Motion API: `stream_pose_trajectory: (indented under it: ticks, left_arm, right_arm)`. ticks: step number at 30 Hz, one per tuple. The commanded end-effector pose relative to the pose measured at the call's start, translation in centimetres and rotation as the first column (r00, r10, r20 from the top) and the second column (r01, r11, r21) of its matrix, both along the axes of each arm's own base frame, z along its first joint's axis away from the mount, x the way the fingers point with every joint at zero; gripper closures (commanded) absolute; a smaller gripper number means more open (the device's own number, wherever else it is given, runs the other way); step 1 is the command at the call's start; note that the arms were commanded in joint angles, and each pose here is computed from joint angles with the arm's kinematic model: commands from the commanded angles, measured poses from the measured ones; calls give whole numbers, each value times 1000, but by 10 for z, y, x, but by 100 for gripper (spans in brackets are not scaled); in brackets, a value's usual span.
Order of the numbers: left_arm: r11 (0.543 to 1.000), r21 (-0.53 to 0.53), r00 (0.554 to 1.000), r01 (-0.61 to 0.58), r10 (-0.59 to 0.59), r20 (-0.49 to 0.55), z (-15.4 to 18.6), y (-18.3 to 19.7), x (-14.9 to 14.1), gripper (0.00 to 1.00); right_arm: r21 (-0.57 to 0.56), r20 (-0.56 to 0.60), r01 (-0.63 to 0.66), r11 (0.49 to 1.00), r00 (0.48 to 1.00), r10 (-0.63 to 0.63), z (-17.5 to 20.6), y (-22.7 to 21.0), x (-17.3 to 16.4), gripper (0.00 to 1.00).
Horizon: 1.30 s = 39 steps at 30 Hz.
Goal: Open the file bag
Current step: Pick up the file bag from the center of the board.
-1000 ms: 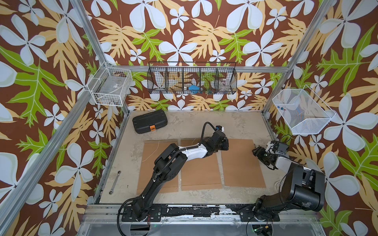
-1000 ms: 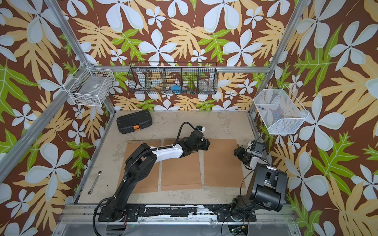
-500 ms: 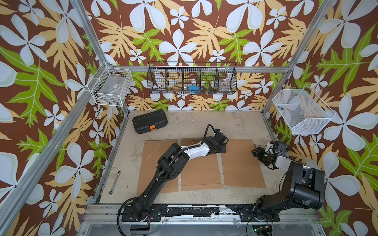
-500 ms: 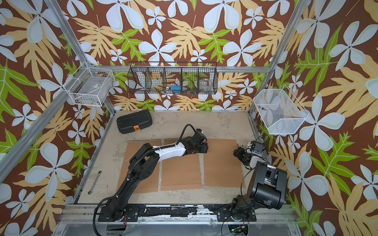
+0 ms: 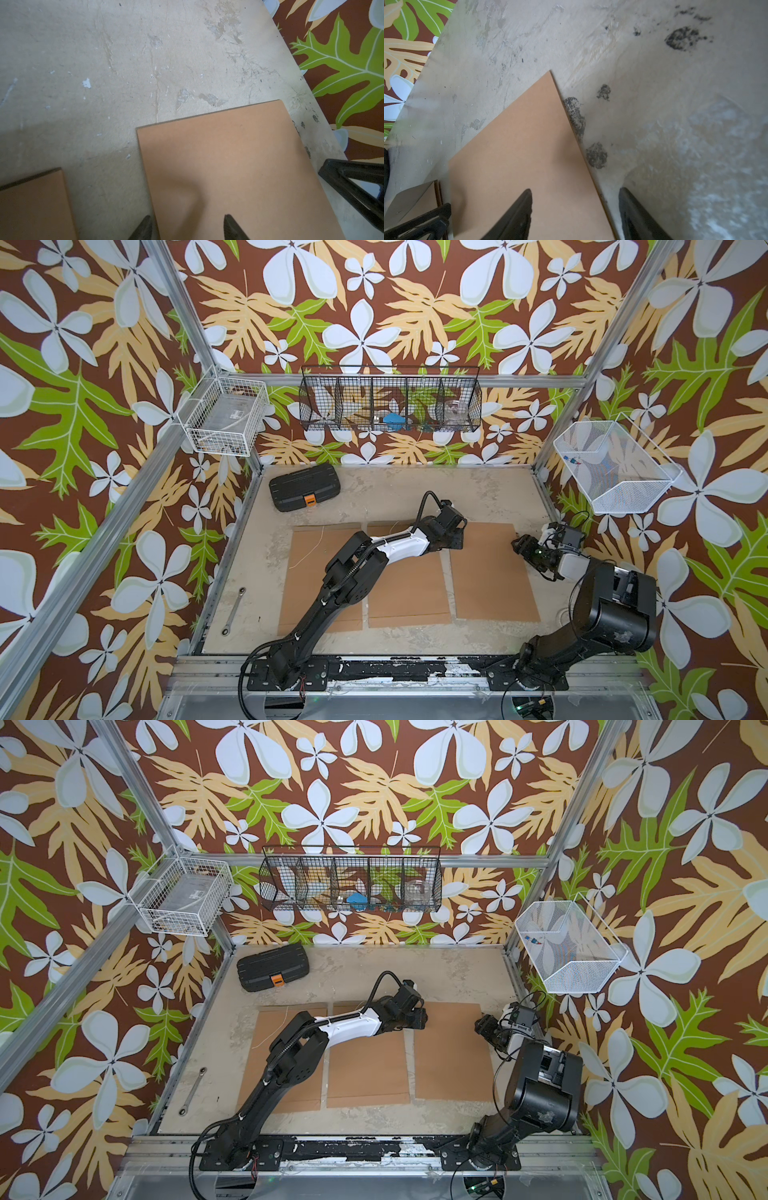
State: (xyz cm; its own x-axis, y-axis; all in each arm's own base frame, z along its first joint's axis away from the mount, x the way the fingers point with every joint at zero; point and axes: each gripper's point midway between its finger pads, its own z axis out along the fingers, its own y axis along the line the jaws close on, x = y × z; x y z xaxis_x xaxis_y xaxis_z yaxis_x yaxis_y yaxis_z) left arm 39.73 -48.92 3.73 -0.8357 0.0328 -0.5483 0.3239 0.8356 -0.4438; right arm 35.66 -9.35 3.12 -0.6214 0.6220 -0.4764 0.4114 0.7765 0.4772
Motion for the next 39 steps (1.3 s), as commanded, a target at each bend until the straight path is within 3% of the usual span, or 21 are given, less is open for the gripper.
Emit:
stream_pose_trajectory:
  ticks: [1,27,39]
  left_arm:
    - [999,45,994,23,-18,-108,-23,7,-18,42]
    - [986,-168,983,2,-32,-178,2,-24,-14,43]
    - [936,-352,980,-22,-50,-192,30,-33,-18,43]
  right_arm:
    - [39,-107,11,999,994,-7,-20,7,-19,33]
    - [123,-140,-25,992,989,43,-38,22,-22,33]
    - [135,-156,-29,990,987,51,-42,24,-25,33]
